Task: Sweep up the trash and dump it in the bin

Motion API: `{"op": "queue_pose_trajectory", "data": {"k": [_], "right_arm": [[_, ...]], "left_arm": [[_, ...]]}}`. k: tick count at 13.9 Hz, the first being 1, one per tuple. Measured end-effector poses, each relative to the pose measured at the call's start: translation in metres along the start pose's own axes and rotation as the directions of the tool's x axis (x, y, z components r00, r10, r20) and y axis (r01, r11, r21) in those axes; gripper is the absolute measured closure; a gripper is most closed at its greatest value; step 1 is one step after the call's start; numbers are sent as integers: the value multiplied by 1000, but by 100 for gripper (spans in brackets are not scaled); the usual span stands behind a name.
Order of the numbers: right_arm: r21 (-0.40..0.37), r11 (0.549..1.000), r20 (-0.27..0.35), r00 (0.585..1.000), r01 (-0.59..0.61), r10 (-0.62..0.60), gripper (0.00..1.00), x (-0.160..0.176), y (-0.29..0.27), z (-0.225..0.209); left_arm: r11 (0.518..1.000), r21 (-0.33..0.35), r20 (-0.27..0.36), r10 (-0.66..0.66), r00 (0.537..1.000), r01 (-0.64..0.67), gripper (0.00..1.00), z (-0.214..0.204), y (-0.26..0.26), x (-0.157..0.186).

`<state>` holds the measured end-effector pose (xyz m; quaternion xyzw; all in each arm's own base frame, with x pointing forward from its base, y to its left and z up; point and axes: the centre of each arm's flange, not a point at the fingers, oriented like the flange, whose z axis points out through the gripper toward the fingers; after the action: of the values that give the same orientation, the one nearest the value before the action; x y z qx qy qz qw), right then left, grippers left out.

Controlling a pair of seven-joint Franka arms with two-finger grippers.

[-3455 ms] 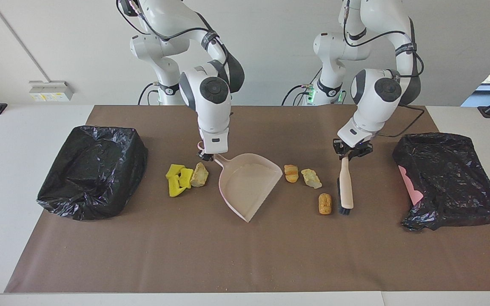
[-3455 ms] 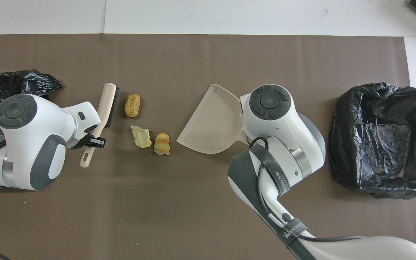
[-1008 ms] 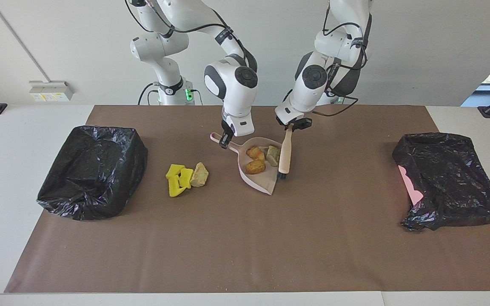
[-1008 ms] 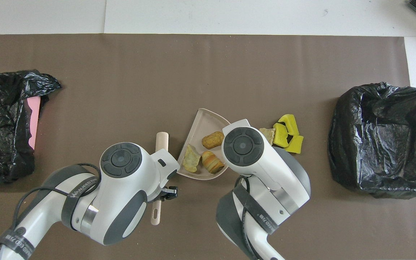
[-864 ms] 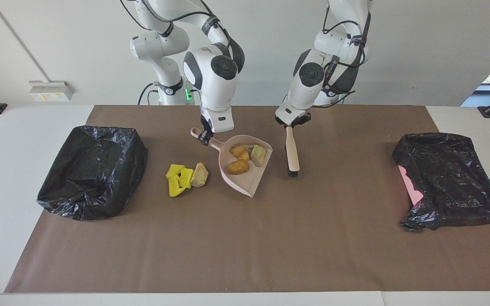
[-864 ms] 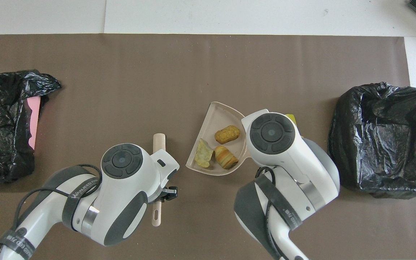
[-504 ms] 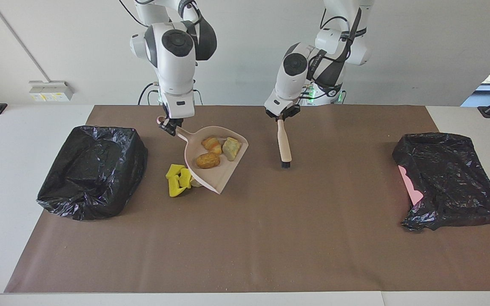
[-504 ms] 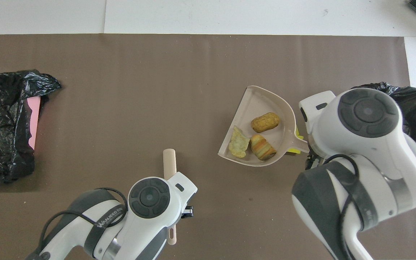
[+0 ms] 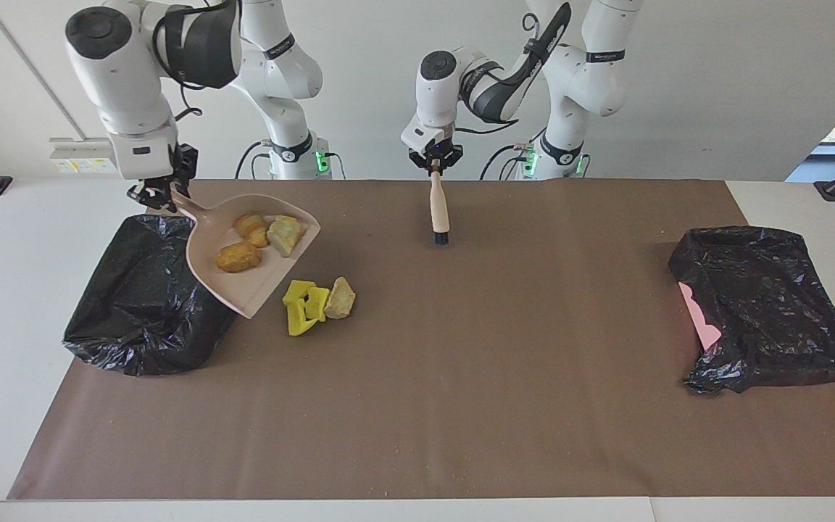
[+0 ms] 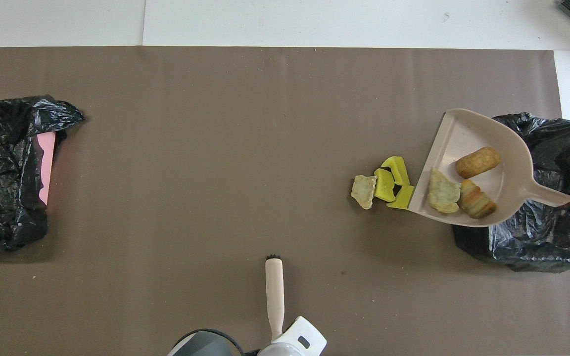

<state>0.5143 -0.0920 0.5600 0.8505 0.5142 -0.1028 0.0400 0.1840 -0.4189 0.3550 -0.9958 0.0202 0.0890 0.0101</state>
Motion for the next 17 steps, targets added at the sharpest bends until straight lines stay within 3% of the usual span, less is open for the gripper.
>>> {"op": "queue_pose_trajectory", "data": {"k": [4,7,13,14,17], "right_arm": [[-58,993,-6,995,101,-101,69,-126,48,32],[-118,969,68,975,219,-212,69,-173,75,57],[-124,868,284,855,481,-434,69,-160,93,57],[-122,850,316,832,513,-457,69,-153,94,56],[-98,812,384,774,576,-503,69,-141,97,63]], "left_arm": [[1000,-10,39,-7,999,7,74,18,8,-22],[1000,-10,43,-8,999,9,74,29,13,-26],[999,-19,46,-44,998,45,73,26,7,-10],[998,-24,45,-56,997,57,67,23,6,-4],[995,-66,32,-75,997,77,34,-1,3,25]]}}
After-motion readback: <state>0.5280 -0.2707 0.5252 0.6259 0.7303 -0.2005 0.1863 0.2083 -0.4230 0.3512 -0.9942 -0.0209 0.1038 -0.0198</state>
